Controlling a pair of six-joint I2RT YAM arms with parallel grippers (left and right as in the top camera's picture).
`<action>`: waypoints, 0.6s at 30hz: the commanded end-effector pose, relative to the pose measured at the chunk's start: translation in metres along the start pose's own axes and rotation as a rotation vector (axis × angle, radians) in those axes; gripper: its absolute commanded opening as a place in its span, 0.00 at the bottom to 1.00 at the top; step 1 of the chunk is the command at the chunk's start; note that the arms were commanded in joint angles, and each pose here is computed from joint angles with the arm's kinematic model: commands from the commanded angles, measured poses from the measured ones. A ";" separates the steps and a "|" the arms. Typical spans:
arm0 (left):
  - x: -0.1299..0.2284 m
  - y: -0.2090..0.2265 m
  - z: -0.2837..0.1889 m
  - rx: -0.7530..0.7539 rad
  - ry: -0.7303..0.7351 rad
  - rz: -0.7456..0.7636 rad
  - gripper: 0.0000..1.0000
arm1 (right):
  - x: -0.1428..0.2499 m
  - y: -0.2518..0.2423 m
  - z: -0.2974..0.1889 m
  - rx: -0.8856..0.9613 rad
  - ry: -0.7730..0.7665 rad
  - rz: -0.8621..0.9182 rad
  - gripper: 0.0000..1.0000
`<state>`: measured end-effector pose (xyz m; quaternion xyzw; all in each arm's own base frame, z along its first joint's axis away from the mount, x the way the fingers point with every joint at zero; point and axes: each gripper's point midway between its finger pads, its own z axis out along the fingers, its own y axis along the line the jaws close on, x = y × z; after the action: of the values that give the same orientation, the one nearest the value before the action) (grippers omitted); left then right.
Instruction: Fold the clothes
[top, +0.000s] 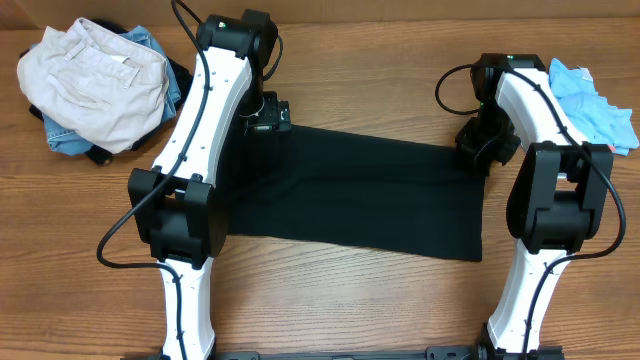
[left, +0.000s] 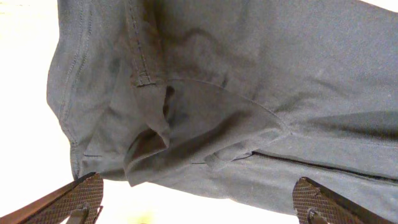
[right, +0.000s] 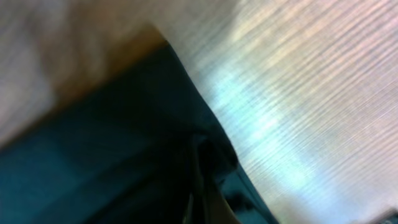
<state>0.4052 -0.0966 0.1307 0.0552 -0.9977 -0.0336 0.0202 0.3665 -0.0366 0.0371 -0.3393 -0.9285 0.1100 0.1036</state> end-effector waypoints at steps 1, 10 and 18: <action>-0.003 -0.005 -0.010 0.019 -0.031 0.011 1.00 | 0.002 -0.015 -0.021 0.017 -0.020 0.021 0.04; -0.005 -0.004 -0.010 0.011 -0.040 0.010 1.00 | 0.026 -0.049 -0.027 0.182 0.043 0.070 0.04; -0.006 -0.004 -0.010 0.013 -0.045 0.009 1.00 | 0.037 -0.041 -0.048 0.123 0.000 0.059 0.07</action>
<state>0.4086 -0.0974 0.1306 0.0554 -0.9979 -0.0318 0.0132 0.3204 -0.0424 0.0801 -0.3525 -0.9052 0.1786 0.1562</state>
